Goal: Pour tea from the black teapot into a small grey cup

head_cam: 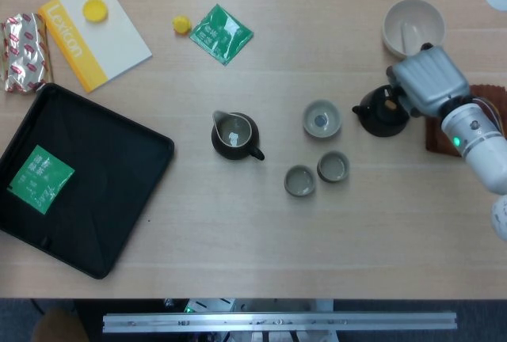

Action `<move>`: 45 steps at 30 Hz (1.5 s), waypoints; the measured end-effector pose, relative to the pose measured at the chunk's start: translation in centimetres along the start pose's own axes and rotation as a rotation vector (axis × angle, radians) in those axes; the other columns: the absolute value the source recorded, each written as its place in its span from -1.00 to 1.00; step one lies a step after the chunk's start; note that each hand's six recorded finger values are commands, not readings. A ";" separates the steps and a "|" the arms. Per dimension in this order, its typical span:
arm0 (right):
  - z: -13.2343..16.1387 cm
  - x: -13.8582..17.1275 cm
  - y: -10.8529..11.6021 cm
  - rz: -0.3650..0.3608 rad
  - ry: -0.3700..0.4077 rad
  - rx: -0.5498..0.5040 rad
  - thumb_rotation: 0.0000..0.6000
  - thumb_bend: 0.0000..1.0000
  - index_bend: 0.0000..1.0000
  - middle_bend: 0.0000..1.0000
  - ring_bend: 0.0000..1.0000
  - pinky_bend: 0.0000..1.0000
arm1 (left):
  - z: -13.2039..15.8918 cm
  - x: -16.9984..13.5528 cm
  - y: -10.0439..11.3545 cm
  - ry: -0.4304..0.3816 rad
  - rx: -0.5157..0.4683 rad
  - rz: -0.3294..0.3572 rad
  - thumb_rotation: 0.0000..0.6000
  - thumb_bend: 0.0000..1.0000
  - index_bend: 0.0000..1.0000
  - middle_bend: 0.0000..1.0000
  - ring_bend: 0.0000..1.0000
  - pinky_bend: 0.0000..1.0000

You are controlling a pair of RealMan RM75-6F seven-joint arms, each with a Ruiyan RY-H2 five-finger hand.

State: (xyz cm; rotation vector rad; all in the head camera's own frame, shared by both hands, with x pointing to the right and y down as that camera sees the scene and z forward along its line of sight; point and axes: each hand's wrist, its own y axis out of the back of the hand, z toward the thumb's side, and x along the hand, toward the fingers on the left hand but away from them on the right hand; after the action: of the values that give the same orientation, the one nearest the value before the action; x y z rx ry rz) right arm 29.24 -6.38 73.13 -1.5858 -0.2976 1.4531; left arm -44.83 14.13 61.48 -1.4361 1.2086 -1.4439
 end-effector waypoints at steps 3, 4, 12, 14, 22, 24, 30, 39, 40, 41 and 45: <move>0.2 -0.2 0.2 -0.006 0.001 0.005 1.00 -0.18 0.04 0.07 0.05 -0.41 | 0.0 0.0 -0.1 0.000 0.000 -0.003 1.00 -0.47 -0.63 -0.55 -0.62 -0.63; 0.2 -0.2 0.2 -0.006 0.003 0.005 1.00 -0.19 0.04 0.07 0.04 -0.41 | 0.1 0.0 -0.1 -0.001 0.000 -0.003 1.00 -0.47 -0.63 -0.55 -0.62 -0.63; 0.3 -0.4 -0.1 -0.002 0.007 -0.003 0.97 -0.33 0.04 0.07 0.01 -0.41 | 0.1 0.0 0.0 -0.002 0.003 -0.003 1.00 -0.47 -0.63 -0.55 -0.62 -0.63; 0.3 -0.6 -0.1 -0.005 0.006 0.004 0.97 -0.33 0.04 0.06 -0.01 -0.41 | 0.2 0.0 0.0 -0.001 0.003 -0.004 1.00 -0.47 -0.63 -0.55 -0.62 -0.63; 0.8 -0.8 0.1 -0.019 0.028 -0.021 0.61 -0.61 0.01 0.03 -0.07 -0.41 | 0.3 0.0 0.1 -0.002 0.006 -0.005 1.00 -0.47 -0.63 -0.55 -0.62 -0.63; 0.9 -0.9 0.2 -0.023 0.032 -0.027 0.56 -0.68 0.01 0.03 -0.07 -0.41 | 0.3 -0.1 0.2 -0.001 0.007 -0.004 1.00 -0.47 -0.63 -0.55 -0.62 -0.63; 1.0 -0.9 0.0 -0.023 0.043 -0.046 0.52 -0.78 0.01 0.03 -0.08 -0.41 | 0.4 -0.2 0.2 -0.001 0.008 -0.006 1.00 -0.47 -0.63 -0.55 -0.62 -0.63; 0.9 -0.9 -0.2 -0.013 0.045 -0.066 0.51 -0.84 0.01 0.03 -0.08 -0.41 | 0.5 -0.2 0.3 -0.001 0.009 -0.004 1.00 -0.47 -0.63 -0.55 -0.62 -0.63; 0.9 -0.9 -0.3 -0.010 0.045 -0.069 0.51 -0.85 0.01 0.03 -0.08 -0.41 | 0.5 -0.2 0.3 -0.002 0.009 -0.005 1.00 -0.47 -0.63 -0.55 -0.62 -0.63; 0.9 -0.9 -0.3 -0.009 0.045 -0.071 0.51 -0.85 0.01 0.03 -0.07 -0.41 | 0.5 -0.2 0.3 -0.002 0.009 -0.005 1.00 -0.47 -0.63 -0.55 -0.62 -0.63; 0.7 -0.8 -0.1 -0.010 0.038 -0.073 0.49 -0.86 0.01 0.04 -0.05 -0.40 | 0.6 -0.2 0.3 -0.004 0.010 -0.006 1.00 -0.47 -0.63 -0.55 -0.62 -0.63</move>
State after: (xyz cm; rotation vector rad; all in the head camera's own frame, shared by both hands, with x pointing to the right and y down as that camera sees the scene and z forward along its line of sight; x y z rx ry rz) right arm 28.49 -6.59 73.86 -1.6664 -0.3394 1.4162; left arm -44.28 14.20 61.13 -1.4358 1.1946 -1.4486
